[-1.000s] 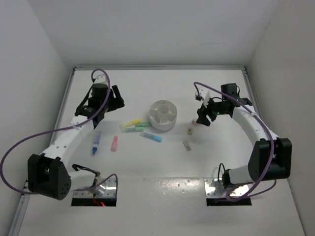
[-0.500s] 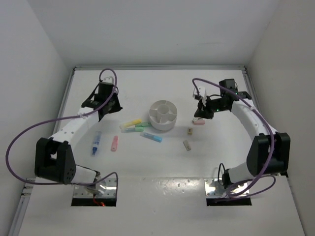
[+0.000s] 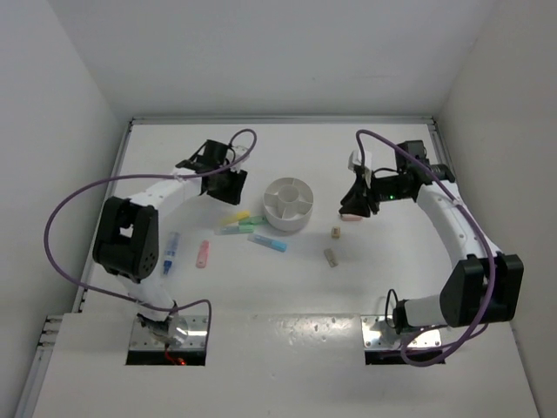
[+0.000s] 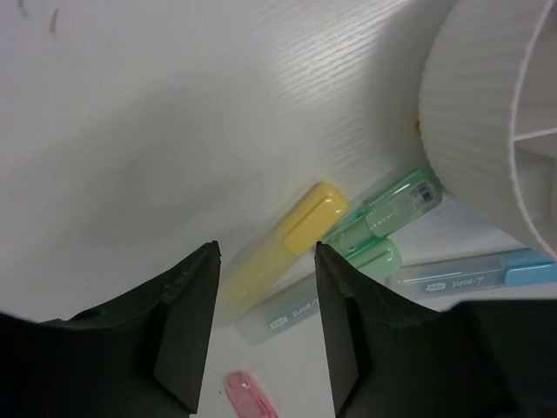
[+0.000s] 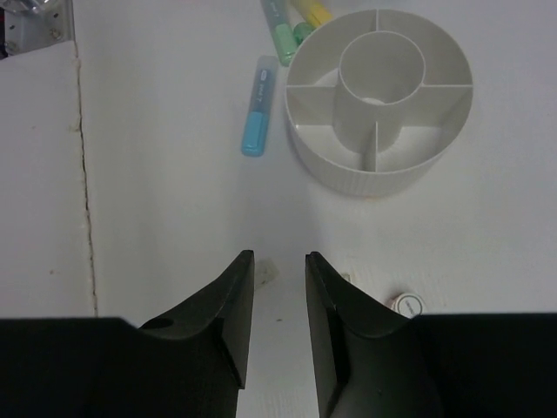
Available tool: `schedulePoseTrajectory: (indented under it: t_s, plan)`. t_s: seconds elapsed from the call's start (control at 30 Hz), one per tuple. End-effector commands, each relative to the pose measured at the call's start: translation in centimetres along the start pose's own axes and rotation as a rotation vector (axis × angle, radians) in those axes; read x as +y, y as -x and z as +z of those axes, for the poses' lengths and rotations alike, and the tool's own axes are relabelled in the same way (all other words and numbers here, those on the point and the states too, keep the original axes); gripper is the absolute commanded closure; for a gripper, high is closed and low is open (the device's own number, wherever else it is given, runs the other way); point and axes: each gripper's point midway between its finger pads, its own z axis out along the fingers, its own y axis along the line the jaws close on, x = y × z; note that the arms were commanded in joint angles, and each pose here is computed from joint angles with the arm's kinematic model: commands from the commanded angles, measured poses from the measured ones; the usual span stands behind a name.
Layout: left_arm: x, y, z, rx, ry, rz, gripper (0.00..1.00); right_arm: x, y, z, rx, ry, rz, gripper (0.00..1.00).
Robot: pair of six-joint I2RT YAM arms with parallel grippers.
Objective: Sort the stationery into containers
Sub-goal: Pick up the pen from the center of the board.
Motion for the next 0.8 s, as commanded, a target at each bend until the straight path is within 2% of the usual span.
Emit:
schedulePoseTrajectory:
  t_s: [0.0, 0.13, 0.2, 0.3, 0.47, 0.6, 0.77]
  plan:
    - [-0.4, 0.4, 1.2, 0.024, -0.001, 0.155, 0.48, 1.1, 1.1, -0.1, -0.063, 0.044, -0.069, 0.69]
    - [-1.2, 0.2, 1.5, 0.026, -0.064, 0.223, 0.48, 2.0, 1.5, -0.3, -0.076, 0.084, -0.063, 0.69]
    - [-0.6, -0.1, 1.4, 0.021, -0.057, 0.237, 0.40, 2.0, 1.7, -0.4, -0.077, 0.083, -0.075, 0.69]
    - [0.5, -0.6, 1.9, 0.026, -0.069, 0.219, 0.39, 2.2, 1.9, -0.5, -0.078, 0.082, -0.085, 0.69]
    - [-0.4, -0.6, 2.2, 0.028, -0.126, 0.225, 0.41, 2.4, 2.0, -0.5, -0.086, 0.091, -0.086, 0.69]
    - [-1.2, -2.2, 2.0, 0.046, -0.171, 0.227, 0.41, 2.4, 2.0, -0.5, -0.086, 0.091, -0.086, 0.67]
    - [-2.9, -3.1, 3.0, 0.080, -0.207, 0.252, 0.47, 2.4, 1.7, -0.4, -0.082, 0.097, -0.079, 0.67]
